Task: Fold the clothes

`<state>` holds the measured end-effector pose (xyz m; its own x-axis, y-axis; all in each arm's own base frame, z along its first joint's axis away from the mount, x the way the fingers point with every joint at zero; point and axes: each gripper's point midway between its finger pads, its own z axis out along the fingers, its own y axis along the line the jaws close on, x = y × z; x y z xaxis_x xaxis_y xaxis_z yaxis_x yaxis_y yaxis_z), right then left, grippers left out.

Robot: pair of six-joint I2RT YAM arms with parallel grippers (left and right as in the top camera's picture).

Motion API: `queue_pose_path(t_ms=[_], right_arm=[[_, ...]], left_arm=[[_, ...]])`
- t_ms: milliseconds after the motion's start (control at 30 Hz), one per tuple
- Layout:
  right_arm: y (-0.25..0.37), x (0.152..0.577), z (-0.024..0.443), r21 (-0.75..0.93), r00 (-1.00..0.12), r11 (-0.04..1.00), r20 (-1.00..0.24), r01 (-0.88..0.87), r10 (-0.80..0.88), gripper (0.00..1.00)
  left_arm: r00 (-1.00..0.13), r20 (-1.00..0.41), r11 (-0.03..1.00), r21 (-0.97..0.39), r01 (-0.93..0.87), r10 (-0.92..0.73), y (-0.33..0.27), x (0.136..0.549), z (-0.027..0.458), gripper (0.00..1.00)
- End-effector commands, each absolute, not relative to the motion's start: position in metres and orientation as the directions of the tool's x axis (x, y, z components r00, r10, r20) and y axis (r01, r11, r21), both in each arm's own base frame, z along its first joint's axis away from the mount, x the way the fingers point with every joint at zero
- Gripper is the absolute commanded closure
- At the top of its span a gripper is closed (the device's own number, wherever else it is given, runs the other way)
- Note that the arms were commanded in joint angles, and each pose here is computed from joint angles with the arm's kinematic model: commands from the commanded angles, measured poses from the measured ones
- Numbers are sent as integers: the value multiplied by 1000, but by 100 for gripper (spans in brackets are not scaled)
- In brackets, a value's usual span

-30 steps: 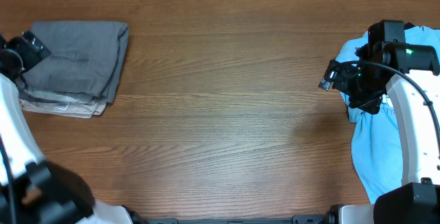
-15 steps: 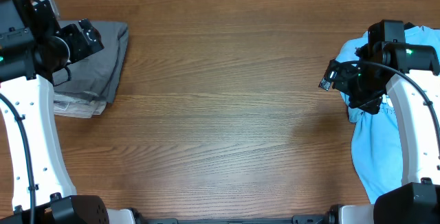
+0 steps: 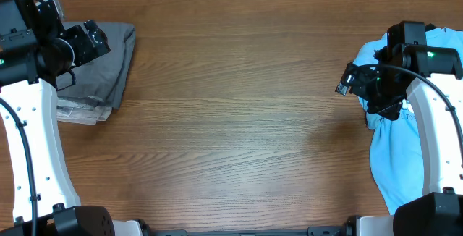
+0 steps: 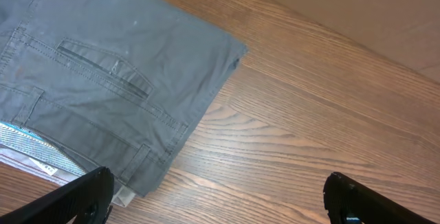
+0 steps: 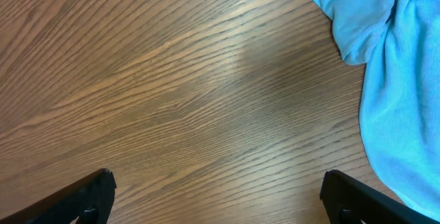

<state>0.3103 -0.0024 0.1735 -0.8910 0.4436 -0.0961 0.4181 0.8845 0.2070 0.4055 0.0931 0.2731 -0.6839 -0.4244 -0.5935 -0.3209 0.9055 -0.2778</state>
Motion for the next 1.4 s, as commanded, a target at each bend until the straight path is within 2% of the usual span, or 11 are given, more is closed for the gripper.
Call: queue_pose_path(t_ms=[0,400,500,733,900,1033,1367], right_arm=[[-4,314,179,207,-890,888,-119,411,440,0],[-3,314,182,210,-890,889,-129,407,438,0],[-1,309,198,228,-884,893,-181,389,431,0],[20,278,271,303,-827,917,-420,259,372,0],[38,226,333,354,-714,929,-624,104,318,0],[42,186,364,374,-615,927,-729,11,301,0],[27,92,402,355,-327,931,-893,-91,308,0]], left_arm=[[-692,-595,912,-276,-303,-409,91,407,272,0],[-692,-595,912,-276,-303,-409,91,407,272,0],[-692,-595,912,-276,-302,-409,91,407,272,0],[-692,-595,912,-276,-303,-409,91,407,272,0],[-692,-595,912,-276,-303,-409,91,407,272,0],[-692,-595,912,-276,-303,-409,91,407,272,0],[-692,-595,912,-276,-302,-409,91,407,272,0]])
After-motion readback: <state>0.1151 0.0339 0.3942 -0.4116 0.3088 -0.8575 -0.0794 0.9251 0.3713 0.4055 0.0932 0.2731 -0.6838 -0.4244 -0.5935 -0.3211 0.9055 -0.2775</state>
